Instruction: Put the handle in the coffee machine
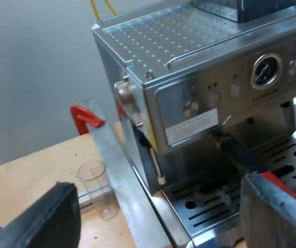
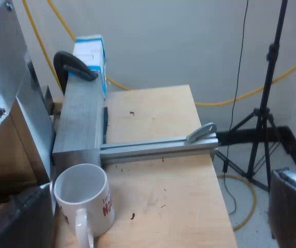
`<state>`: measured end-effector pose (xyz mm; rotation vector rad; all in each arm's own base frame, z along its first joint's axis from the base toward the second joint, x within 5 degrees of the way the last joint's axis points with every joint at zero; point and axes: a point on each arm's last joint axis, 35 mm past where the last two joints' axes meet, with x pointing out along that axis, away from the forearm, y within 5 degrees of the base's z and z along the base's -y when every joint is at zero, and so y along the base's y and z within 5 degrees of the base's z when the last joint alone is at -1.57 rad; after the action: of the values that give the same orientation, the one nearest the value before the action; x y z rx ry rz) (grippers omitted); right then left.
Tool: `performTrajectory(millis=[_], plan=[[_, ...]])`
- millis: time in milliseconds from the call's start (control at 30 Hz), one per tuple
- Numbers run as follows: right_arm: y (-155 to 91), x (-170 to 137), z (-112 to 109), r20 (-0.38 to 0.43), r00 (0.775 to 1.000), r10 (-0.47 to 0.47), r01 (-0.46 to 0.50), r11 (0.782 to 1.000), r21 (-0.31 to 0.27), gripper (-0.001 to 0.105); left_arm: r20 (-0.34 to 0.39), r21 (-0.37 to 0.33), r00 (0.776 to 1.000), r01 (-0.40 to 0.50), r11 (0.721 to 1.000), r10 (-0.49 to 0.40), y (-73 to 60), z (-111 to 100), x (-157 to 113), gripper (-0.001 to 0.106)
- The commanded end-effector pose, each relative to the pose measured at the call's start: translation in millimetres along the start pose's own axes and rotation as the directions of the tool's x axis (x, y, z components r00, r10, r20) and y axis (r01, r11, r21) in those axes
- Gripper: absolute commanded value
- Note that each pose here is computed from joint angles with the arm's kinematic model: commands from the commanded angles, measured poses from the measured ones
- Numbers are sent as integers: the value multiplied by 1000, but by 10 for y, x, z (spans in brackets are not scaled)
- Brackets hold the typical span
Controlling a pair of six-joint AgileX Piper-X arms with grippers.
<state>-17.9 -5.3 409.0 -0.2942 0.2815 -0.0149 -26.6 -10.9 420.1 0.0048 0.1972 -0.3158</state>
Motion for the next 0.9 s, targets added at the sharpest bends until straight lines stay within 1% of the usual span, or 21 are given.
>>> performTrajectory(millis=[33, 67, 100, 167, 267, 400, 467, 500, 533, 633, 733, 800, 900], plan=[[3, -147, -62, 24, 1000, -4, 4, 1000, -21, 85, 10, 11, 1000, -19, 1000, 19, -6, -103, -29, 67], [8, -192, -98, 31, 1000, -6, 6, 1000, -20, 85, 7, 11, 1000, -19, 1000, 19, -15, -203, -45, 67], [14, -231, -139, 41, 999, -9, 9, 1000, -19, 85, 2, 9, 1000, -19, 1000, 19, -20, -253, -54, 67], [27, -267, -202, 50, 999, -11, 12, 1000, -17, 85, -6, 9, 1000, -18, 1000, 18, -30, -333, -75, 67], [52, -335, -318, 65, 998, -15, 16, 1000, -15, 85, -15, 28, 999, -29, 999, 29, -44, -440, -120, 67], [80, -238, -378, 29, 1000, -5, 6, 1000, -20, 85, -42, 39, 999, -30, 999, 32, -25, -492, -57, 67], [98, -223, -432, -17, 1000, 11, -12, 1000, -26, 85, -55, 36, 998, -29, 999, 31, -15, -519, -23, 67], [98, -223, -432, -17, 1000, 11, -12, 1000, -26, 85, -77, 32, 996, -30, 999, 32, -3, -558, 13, 67], [116, -193, -453, -28, 999, 39, -39, 999, -27, 85, -84, 34, 996, -31, 999, 34, -1, -571, 25, 67], [141, -135, -488, -45, 997, 66, -68, 997, -27, 85, -125, 21, 990, -71, 997, 73, 27, -654, 117, 67], [152, -97, -510, -58, 996, 70, -71, 997, -28, 85, -173, -8, 980, -100, 995, 98, 31, -730, 163, 67], [158, -71, -520, -61, 996, 70, -72, 997, -28, 85, -183, -18, 976, -121, 992, 116, 36, -753, 190, 67], [168, -29, -539, -70, 995, 73, -75, 997, -29, 85, -178, -26, 977, -124, 992, 117, 46, -761, 221, 67]])
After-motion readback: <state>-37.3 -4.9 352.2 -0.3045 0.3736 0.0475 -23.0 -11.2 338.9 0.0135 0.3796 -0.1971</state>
